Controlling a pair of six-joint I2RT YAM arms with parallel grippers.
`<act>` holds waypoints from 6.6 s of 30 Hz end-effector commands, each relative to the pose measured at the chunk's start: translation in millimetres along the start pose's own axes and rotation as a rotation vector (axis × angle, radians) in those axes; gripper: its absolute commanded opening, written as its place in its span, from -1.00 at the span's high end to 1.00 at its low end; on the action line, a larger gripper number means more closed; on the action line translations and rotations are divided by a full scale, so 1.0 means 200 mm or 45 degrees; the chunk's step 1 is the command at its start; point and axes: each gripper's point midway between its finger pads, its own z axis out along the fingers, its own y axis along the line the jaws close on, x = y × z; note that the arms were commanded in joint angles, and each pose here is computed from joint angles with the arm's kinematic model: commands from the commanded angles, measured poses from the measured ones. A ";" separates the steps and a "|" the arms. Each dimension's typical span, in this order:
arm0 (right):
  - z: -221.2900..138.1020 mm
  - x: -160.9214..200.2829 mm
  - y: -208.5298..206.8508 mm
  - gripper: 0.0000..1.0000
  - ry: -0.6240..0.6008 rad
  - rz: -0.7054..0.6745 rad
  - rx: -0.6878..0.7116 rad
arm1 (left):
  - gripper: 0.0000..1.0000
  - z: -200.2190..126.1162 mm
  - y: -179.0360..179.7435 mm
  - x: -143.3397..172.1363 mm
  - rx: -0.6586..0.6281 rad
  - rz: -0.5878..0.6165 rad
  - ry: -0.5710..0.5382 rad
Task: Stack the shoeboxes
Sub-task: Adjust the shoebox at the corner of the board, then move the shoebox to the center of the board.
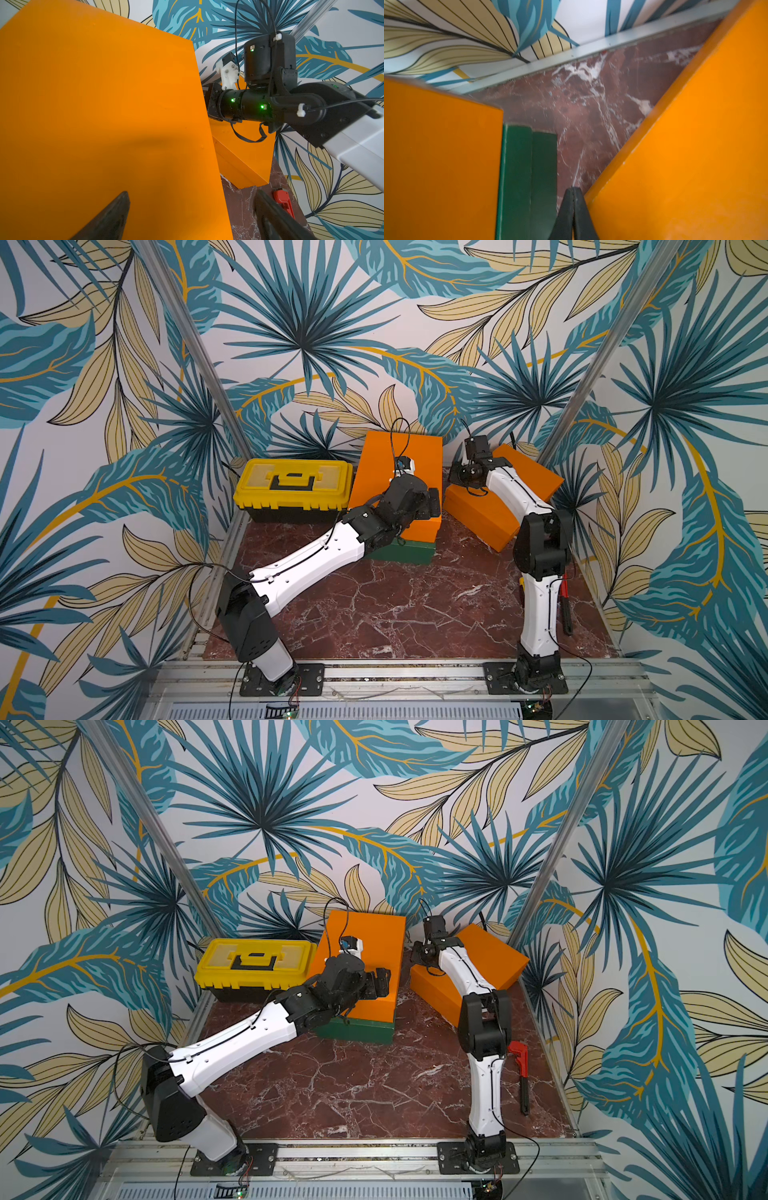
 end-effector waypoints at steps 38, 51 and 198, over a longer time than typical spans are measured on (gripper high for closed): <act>-1.02 0.58 -0.63 -0.65 -0.109 0.301 0.159 | -0.99 0.25 -0.82 0.40 0.377 0.295 0.314; -1.02 0.65 -0.99 -0.85 -0.122 0.504 0.334 | -0.99 0.50 -0.71 0.53 0.229 0.405 0.366; -0.72 0.98 -0.97 -0.99 0.139 0.744 0.029 | -0.99 0.64 -0.33 0.88 0.104 0.157 0.531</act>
